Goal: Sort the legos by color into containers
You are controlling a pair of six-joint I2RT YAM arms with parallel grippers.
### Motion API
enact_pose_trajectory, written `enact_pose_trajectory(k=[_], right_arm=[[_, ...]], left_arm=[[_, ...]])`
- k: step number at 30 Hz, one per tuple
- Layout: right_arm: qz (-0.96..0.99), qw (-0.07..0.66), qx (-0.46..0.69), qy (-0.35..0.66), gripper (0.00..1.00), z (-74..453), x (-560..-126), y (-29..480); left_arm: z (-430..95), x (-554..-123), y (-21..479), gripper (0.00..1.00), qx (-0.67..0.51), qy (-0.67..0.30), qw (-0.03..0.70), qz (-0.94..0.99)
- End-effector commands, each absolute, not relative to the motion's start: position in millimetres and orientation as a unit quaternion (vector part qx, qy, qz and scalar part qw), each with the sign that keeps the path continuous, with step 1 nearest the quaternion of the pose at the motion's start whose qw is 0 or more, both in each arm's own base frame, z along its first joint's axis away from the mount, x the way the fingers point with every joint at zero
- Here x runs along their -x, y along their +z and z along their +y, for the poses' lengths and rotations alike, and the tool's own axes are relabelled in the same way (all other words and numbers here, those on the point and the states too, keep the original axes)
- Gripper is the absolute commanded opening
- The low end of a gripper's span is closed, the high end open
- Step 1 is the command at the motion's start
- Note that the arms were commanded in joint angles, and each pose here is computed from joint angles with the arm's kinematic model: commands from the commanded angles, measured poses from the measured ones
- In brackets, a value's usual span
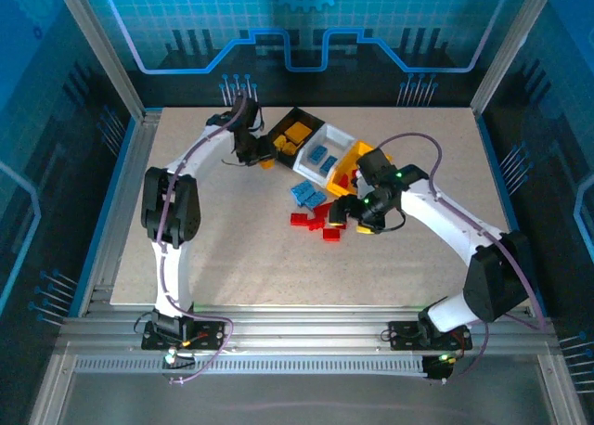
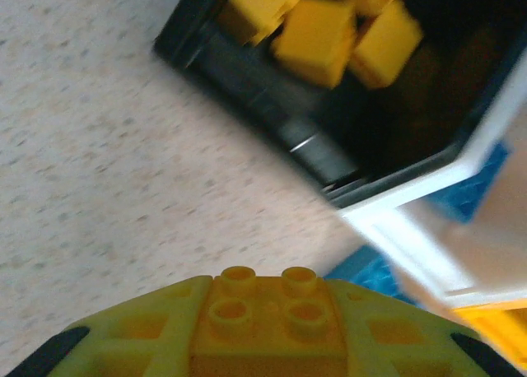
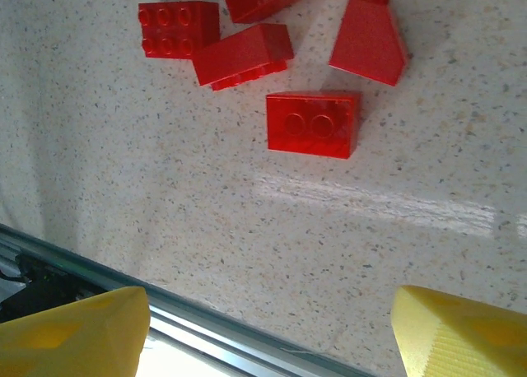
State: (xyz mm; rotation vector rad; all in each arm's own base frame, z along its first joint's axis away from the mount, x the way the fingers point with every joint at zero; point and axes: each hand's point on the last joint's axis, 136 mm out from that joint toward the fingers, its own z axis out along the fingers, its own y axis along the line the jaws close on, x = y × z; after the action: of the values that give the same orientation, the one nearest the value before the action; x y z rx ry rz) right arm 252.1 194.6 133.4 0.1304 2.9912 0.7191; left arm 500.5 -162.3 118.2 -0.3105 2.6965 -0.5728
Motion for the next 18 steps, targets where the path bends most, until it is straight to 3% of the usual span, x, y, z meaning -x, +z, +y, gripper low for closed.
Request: enact_pose_trajectory(k=[1, 11, 18], right_arm=[[0.968, 0.045, -0.042, 0.244, 0.79, 187, -247, 141], [0.966, 0.056, -0.068, 0.243, 0.79, 161, -236, 144], [0.965, 0.059, -0.079, 0.244, 0.79, 152, -235, 146]], left_arm=[[-177, -529, 142, 0.26, 0.166, -0.277, 0.191, 0.927], [-191, -587, 139, 0.27, 0.191, -0.297, 0.207, 0.912], [-192, -595, 130, 0.34, 0.204, -0.298, 0.208, 0.909]])
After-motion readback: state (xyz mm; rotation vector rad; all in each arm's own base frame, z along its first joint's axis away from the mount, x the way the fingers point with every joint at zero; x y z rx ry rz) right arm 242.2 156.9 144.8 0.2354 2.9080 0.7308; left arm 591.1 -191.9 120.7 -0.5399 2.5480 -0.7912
